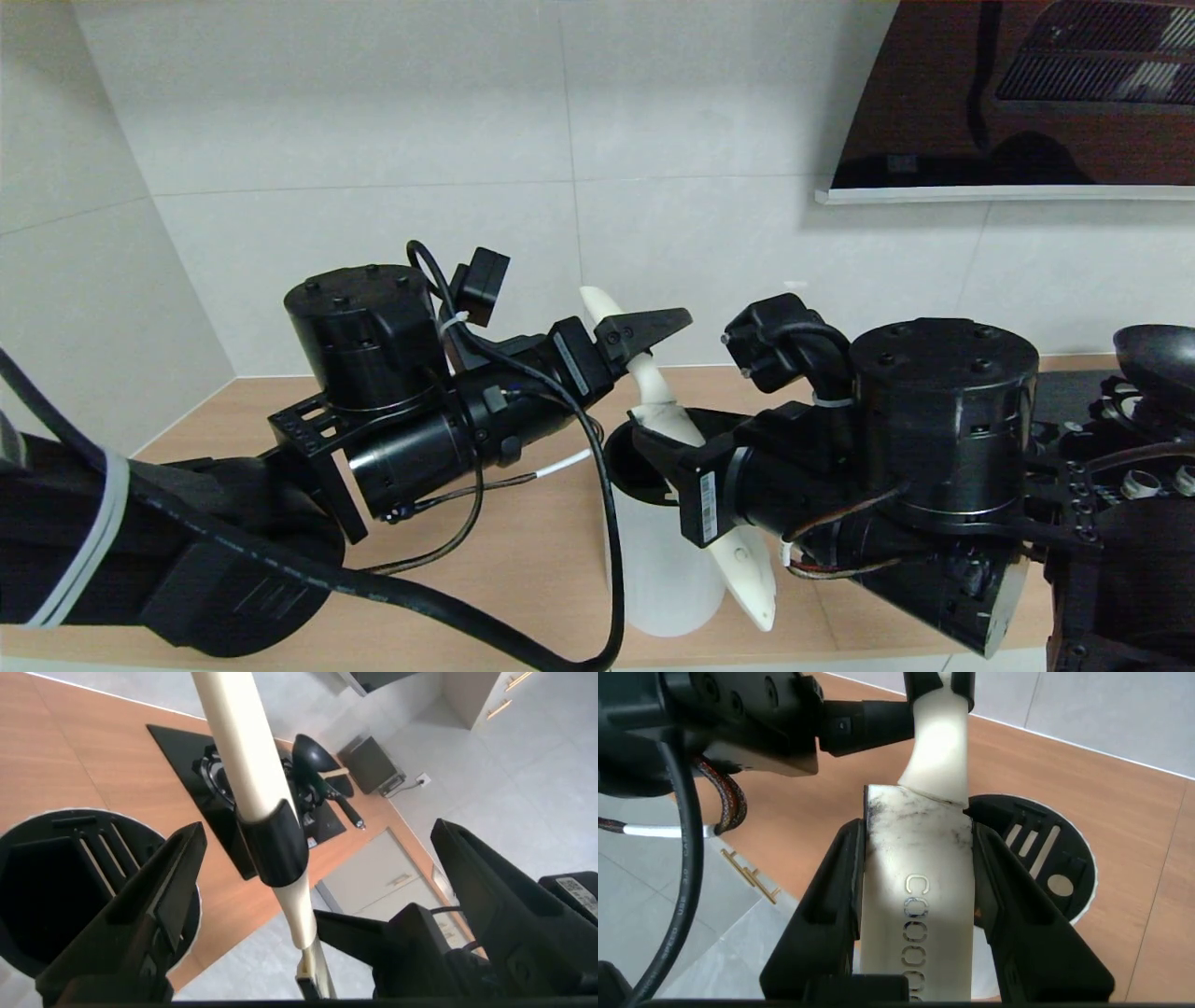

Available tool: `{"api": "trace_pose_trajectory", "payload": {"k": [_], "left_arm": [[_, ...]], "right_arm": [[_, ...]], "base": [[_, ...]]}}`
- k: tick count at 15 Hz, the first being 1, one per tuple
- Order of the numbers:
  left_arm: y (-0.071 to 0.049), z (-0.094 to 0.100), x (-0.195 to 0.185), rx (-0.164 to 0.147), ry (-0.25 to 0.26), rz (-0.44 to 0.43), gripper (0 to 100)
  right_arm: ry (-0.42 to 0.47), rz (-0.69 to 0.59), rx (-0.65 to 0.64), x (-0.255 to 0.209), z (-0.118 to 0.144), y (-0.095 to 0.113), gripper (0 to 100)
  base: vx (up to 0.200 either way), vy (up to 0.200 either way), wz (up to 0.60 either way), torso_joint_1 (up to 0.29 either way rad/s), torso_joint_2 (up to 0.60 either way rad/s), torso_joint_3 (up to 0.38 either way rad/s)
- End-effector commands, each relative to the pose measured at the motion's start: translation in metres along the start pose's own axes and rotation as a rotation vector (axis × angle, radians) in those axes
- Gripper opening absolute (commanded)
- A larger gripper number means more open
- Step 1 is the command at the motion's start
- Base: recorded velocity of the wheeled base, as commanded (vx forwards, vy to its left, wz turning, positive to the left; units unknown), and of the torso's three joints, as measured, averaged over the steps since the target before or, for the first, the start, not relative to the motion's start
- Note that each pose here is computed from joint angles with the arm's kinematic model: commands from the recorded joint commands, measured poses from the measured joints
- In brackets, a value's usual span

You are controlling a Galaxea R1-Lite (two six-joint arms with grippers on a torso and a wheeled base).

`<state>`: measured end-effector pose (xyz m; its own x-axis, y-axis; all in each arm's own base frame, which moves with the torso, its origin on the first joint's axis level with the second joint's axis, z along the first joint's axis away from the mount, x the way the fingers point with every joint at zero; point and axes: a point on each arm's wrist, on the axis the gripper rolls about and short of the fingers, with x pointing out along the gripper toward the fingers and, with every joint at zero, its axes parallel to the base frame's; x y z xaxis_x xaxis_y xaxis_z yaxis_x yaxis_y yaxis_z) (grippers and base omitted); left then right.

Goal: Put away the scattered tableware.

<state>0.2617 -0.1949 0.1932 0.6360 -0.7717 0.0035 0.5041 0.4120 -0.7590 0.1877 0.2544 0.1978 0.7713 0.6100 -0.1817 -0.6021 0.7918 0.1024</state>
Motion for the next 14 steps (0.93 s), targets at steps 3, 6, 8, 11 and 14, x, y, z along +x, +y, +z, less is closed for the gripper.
{"api": "trace_pose_trajectory", "payload": {"k": [3,6,8,11,14], "left_arm": [[-0.0011,0.0005,-0.0007,0.001,-0.001,-0.002,100],[0.0001,0.0010,-0.0003,0.004,-0.001,0.000,0],[0.0023,0.0003,0.0012,0.002,0.001,0.005,0],[0.0022,0.0004,0.0012,0.003,0.000,0.004,0],[-0.0001,0.0018,-0.0002,0.004,-0.004,-0.003,0]], "right_arm": [[0.002,0.001,0.000,-0.0005,-0.0005,0.0000,0],[0.004,0.000,-0.001,-0.0007,-0.0014,-0.0002,0],[0.008,0.001,0.000,0.0001,-0.0022,0.0000,0],[-0.016,0.003,0.005,0.0003,-0.0008,-0.0002,0],[-0.026,0.005,0.016,0.0002,0.0000,-0.0001,0]], "base": [[0.000,0.000,0.00,0.000,0.00,0.000],[0.000,0.000,0.00,0.000,0.00,0.000],[0.000,0.000,0.00,0.000,0.00,0.000],[0.000,0.000,0.00,0.000,0.00,0.000],[0.000,0.000,0.00,0.000,0.00,0.000]]}}
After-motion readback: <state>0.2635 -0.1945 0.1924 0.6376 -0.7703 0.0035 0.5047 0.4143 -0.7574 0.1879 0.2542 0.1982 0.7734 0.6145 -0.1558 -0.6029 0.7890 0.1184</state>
